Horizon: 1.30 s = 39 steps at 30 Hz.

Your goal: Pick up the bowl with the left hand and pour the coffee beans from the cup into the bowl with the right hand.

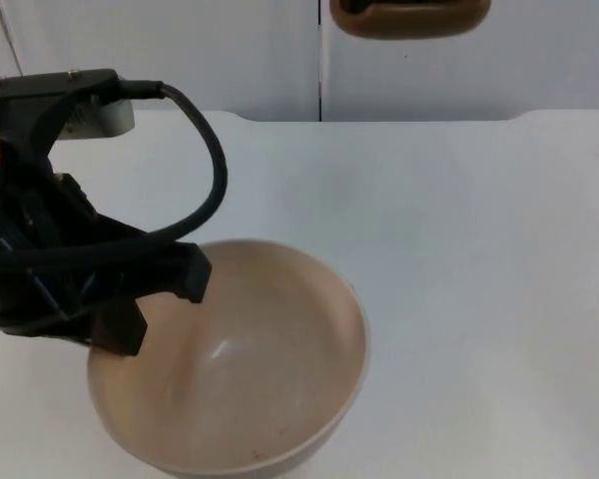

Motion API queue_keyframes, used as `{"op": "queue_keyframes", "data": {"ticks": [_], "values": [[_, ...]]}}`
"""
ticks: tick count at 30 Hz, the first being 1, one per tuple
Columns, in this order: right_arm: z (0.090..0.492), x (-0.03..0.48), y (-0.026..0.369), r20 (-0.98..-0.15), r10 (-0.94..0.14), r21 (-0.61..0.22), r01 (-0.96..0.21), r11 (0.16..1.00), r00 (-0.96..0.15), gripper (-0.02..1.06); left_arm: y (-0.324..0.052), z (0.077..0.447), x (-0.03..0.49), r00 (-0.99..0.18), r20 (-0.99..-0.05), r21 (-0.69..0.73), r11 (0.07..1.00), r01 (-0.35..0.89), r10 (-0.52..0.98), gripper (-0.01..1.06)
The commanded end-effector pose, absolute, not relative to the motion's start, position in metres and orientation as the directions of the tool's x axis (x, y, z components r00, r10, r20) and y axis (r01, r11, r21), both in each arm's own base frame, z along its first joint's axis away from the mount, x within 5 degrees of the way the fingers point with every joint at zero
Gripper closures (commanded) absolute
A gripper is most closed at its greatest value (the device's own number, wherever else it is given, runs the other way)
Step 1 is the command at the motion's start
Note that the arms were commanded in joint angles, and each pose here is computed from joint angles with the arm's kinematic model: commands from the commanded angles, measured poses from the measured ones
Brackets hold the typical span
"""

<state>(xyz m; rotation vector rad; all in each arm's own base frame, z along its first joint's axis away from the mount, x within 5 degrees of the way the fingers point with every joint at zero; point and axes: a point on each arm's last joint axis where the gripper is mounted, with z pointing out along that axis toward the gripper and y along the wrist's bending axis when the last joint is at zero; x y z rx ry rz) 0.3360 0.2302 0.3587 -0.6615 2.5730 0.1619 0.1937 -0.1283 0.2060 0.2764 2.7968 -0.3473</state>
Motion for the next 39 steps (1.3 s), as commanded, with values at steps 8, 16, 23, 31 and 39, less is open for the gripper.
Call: {"op": "queue_keyframes", "data": {"ticks": [8,16,23,31,39], "values": [[0.367,0.305,0.264,-0.495,-0.547,-0.079,-0.592,0.802,-0.675,1.04,-0.129,0.207,0.192,-0.933,-0.332,-0.216,0.951,0.221,0.141,1.05],[0.360,0.283,0.282,-0.471,-0.610,-0.093,-0.652,0.752,-0.637,1.04,-0.129,0.207,0.192,-0.932,-0.333,-0.214,0.951,0.222,0.143,1.05],[0.340,0.260,0.268,-0.381,-0.663,-0.121,-0.675,0.727,-0.645,1.04,-0.129,0.207,0.192,-0.932,-0.333,-0.214,0.951,0.222,0.143,1.05],[0.339,0.240,0.281,-0.375,-0.708,-0.163,-0.709,0.686,-0.599,1.04,-0.129,0.207,0.192,-0.932,-0.333,-0.214,0.951,0.222,0.143,1.05],[0.343,0.224,0.295,-0.399,-0.752,-0.303,-0.699,0.648,-0.525,1.04,-0.129,0.207,0.192,-0.933,-0.332,-0.216,0.951,0.221,0.141,1.05]]}}
